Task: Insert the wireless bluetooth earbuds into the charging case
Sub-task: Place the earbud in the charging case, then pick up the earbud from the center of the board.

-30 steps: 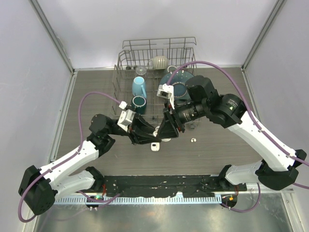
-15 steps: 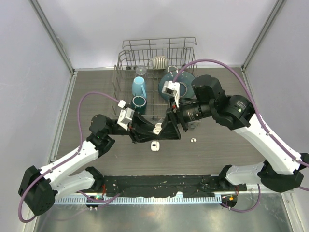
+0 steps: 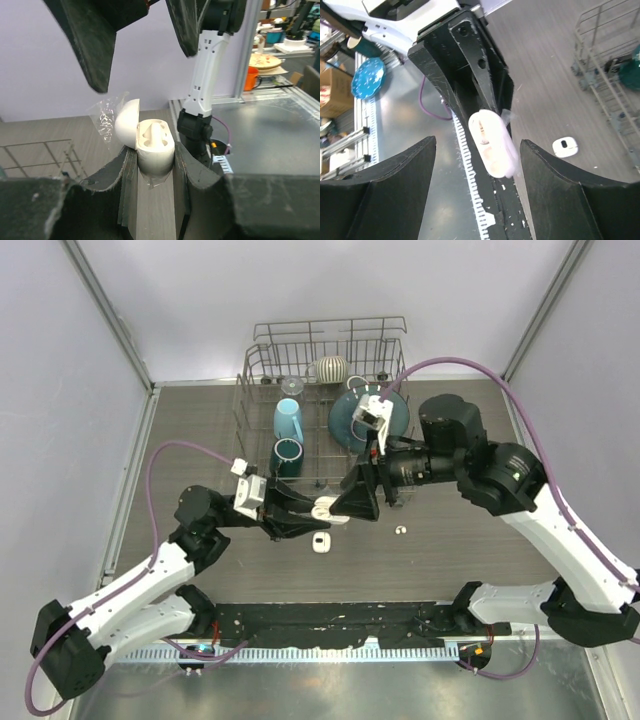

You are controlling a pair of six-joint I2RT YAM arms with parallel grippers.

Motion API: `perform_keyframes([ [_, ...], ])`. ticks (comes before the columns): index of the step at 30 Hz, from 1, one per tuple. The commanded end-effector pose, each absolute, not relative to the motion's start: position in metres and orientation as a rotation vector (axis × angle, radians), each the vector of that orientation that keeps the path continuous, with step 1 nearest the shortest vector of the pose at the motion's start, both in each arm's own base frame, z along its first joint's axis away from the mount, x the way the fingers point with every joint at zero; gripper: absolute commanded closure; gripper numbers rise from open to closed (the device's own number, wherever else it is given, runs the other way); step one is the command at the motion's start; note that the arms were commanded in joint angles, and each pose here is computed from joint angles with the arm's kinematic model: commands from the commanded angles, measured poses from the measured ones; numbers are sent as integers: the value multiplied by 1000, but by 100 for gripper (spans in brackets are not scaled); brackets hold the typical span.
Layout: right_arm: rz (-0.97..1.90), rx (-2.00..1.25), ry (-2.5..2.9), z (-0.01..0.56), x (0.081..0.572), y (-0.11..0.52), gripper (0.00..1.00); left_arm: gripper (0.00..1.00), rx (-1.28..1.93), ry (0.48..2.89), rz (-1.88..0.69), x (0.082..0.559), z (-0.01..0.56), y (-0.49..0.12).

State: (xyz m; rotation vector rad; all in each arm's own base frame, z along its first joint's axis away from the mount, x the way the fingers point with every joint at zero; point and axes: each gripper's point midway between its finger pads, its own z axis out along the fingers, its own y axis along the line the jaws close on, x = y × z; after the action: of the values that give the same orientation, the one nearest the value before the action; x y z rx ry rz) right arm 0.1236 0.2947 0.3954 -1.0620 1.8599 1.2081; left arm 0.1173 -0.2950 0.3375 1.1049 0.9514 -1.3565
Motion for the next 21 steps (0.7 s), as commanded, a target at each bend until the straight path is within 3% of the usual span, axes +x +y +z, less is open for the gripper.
perform_keyframes([
  [1,1138,-925,1727,428,134,279,26,100,1025,944,-1218,134,343,-289],
  [21,742,-295,1991,362,217,187,31,100,937,958,-1111,142,351,-274],
])
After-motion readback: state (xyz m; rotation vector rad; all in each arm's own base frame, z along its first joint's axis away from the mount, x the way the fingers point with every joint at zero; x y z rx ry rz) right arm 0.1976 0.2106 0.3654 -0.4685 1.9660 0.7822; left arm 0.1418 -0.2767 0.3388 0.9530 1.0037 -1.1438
